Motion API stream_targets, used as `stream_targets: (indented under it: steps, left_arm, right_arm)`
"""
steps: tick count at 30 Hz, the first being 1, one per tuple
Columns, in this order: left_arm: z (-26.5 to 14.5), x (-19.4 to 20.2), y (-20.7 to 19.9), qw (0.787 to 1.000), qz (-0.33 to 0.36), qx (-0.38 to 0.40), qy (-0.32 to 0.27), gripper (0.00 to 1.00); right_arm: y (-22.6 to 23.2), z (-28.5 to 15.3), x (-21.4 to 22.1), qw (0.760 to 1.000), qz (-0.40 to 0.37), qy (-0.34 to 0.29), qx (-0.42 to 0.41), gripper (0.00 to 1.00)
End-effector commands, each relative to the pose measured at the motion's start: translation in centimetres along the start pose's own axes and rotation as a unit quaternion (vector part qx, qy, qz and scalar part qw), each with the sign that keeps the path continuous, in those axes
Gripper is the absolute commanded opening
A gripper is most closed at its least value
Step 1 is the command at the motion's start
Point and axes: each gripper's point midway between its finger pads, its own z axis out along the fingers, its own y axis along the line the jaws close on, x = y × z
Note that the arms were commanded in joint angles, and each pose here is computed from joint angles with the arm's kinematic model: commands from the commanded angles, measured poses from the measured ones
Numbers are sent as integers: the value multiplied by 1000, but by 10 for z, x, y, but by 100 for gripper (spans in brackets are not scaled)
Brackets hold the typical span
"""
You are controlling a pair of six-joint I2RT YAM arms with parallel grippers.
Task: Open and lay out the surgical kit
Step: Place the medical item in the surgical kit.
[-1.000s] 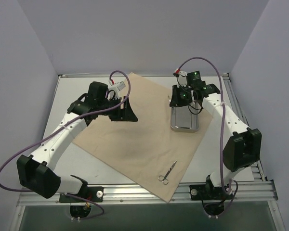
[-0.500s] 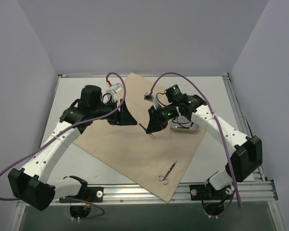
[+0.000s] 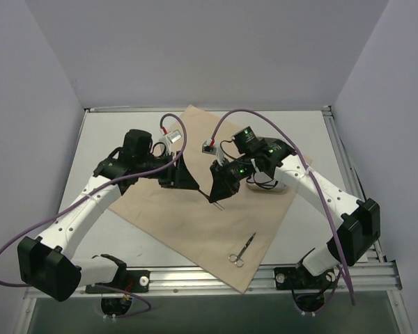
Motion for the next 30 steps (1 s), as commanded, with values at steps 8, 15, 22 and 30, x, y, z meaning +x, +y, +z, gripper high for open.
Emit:
stream_targets:
  steps: [8,15,22,30]
  left_arm:
    - [12,5,-18,997,-7,68,22,54]
    - [15,16,-23,994,-24,95,47,51]
    - [13,27,-25,991,-41,108,66,43]
    - [9,36,-21,992,-44,98,66,2]
  right_arm:
    - [18,-3,-8,1000,-27,-1,-8,0]
    - [18,-1,-8,999,-33,0,4,0]
    - [20,2,-4,999,-41,10,9,0]
    - [15,0,-5,998,-45,9,37,0]
